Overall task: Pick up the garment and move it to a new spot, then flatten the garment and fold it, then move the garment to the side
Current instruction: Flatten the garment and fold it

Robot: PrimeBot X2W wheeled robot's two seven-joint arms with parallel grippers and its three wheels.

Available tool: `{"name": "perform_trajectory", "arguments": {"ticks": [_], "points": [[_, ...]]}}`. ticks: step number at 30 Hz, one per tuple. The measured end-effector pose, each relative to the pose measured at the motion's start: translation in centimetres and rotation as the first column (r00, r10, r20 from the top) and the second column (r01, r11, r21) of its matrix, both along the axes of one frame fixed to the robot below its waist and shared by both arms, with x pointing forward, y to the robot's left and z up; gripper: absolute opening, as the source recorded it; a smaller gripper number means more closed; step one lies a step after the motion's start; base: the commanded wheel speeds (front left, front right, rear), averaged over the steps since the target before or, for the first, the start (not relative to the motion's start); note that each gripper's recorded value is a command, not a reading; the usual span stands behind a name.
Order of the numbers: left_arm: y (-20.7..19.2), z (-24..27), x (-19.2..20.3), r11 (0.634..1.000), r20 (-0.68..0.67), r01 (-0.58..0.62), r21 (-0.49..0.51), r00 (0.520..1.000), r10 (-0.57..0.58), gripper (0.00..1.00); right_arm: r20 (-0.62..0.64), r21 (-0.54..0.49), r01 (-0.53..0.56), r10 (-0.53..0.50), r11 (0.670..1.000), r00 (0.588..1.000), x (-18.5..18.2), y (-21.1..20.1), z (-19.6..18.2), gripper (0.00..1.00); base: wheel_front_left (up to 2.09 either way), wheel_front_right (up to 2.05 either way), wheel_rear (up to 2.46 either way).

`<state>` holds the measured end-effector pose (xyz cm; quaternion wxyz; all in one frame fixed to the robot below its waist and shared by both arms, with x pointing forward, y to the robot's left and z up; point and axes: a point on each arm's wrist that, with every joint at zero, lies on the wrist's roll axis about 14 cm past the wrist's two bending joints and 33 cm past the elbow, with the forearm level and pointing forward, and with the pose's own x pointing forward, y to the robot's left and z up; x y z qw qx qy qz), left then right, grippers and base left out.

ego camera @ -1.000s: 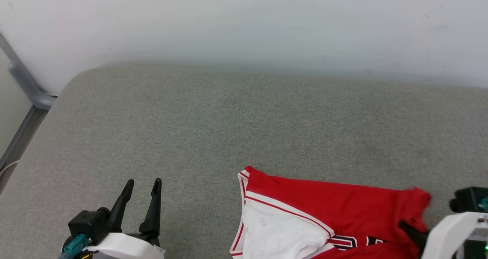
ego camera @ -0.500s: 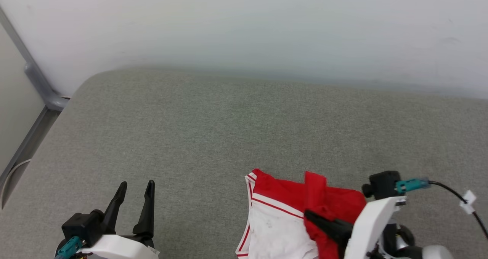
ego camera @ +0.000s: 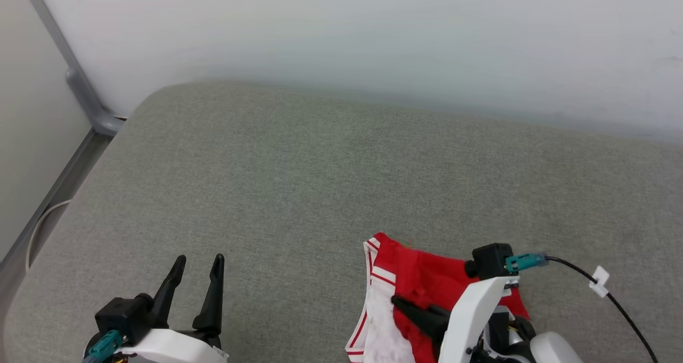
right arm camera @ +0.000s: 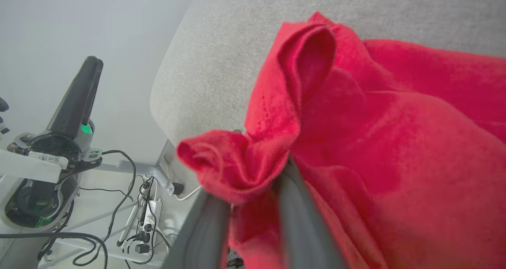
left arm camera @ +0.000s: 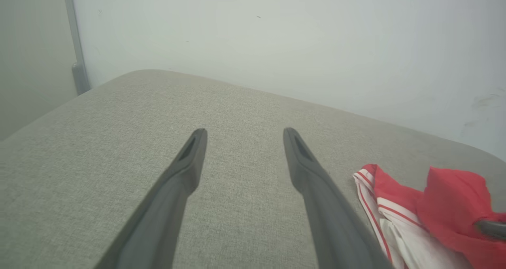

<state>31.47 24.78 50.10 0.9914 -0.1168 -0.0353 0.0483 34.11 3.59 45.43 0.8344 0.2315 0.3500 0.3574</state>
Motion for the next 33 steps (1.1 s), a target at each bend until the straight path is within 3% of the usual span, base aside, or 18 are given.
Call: {"name": "perform_trajectory", "arguments": {"ticks": [9,14,17,25,30,31,33], "points": [[0.3,0.2,-0.3,1.0,0.006,-0.009,0.001,1.0,0.009,1.0,-0.009,0.059,-0.095,0.095,0.994,0.995,-1.9,3.3,0.6,1.0,0.0,0.0,0.0],[-0.2,0.6,-0.1,1.0,0.022,0.008,0.002,1.0,-0.008,1.0,0.146,0.011,-0.041,0.039,0.999,0.988,1.3,2.3,3.2,1.0,0.0,0.0,0.0],[-0.7,0.9,0.2,1.0,0.03,0.024,0.005,0.999,-0.024,1.0,0.274,-0.083,0.008,0.016,0.997,0.962,3.3,0.9,4.6,1.0,0.0,0.0,0.0],[-2.6,2.0,1.5,0.996,0.063,0.083,0.013,0.994,-0.084,1.0,0.571,-0.271,0.196,-0.007,0.942,0.821,7.5,-5.6,7.9,1.0,0.0,0.0,0.0],[-4.0,3.1,2.4,0.992,0.099,0.124,0.019,0.987,-0.125,1.0,0.723,-0.326,0.341,0.0,0.882,0.691,9.6,-11.2,10.4,1.0,0.0,0.0,0.0],[-4.9,3.6,2.9,0.989,0.119,0.145,0.02,0.982,-0.146,1.0,0.787,-0.319,0.425,-0.014,0.847,0.617,10.4,-14.5,11.9,1.0,0.0,0.0,0.0],[-5.4,4.0,3.1,0.988,0.13,0.155,0.021,0.979,-0.156,1.0,0.823,-0.282,0.483,-0.05,0.829,0.566,10.6,-16.6,12.8,1.0,0.0,0.0,0.0]]}}
